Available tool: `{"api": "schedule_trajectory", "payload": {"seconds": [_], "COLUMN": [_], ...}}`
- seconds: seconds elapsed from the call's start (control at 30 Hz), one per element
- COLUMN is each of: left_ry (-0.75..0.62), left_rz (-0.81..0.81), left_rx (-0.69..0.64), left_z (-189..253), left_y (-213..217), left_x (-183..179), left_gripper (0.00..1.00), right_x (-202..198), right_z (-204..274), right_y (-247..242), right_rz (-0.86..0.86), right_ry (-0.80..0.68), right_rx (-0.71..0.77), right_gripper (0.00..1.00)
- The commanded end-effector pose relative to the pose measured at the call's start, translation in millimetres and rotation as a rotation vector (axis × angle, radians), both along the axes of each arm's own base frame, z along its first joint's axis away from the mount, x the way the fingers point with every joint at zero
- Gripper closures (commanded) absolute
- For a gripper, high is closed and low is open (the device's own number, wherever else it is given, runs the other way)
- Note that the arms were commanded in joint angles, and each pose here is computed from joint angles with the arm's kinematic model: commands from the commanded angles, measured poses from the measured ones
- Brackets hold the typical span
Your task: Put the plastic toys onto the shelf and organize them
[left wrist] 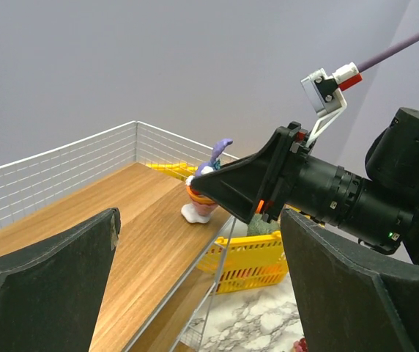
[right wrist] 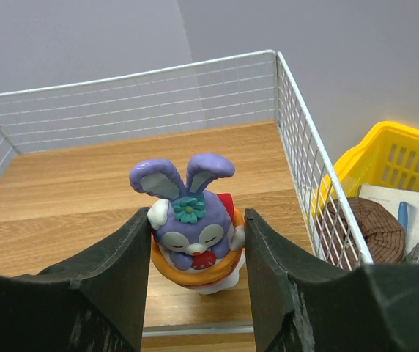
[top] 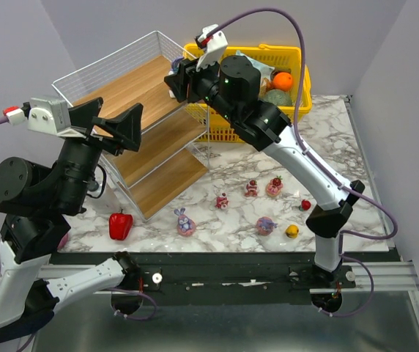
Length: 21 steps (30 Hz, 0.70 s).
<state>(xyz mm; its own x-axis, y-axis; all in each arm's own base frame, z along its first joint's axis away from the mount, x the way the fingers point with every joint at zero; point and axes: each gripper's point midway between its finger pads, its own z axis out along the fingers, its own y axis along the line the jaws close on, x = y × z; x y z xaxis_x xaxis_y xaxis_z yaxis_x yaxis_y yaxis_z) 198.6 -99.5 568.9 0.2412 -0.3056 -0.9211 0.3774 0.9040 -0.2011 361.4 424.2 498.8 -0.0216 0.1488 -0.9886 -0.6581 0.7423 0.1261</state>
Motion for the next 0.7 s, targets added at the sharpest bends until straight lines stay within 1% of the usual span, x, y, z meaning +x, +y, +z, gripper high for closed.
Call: {"api": "schedule_trajectory", "payload": {"seconds": [0.0, 0.1, 0.33, 0.4, 0.43, 0.53, 0.67], "left_ry": [0.016, 0.015, 0.014, 0.016, 0.02, 0.026, 0.025], "left_rz": [0.056, 0.054, 0.061, 0.06, 0.062, 0.066, 0.071], "left_rx": [0.014, 0.011, 0.009, 0.016, 0.02, 0.032, 0.031], "left_z": [-1, -1, 1, 0, 0, 0, 1], "left_y": [9, 9, 10, 9, 9, 9, 10], "left_x": [4, 4, 4, 5, 5, 6, 6], "left_gripper": [0.01, 0.01, 0.01, 0.01, 0.01, 0.01, 0.01], "right_x": [10, 10, 10, 12, 12, 13, 13], "right_z": [-2, -4, -4, -5, -4, 1, 6], "right_y": [-8, -8, -10, -10, -11, -11, -12], "right_rz": [-0.05, -0.051, -0.052, -0.058, -0.063, -0.063, -0.066], "right_ry": [0.024, 0.033, 0.035, 0.035, 0.033, 0.022, 0.013], "right_rx": [0.006, 0.01, 0.01, 0.007, 0.009, 0.018, 0.033], "right_gripper": [0.79, 0.75, 0.56, 0.52, 0.49, 0.42, 0.37]}}
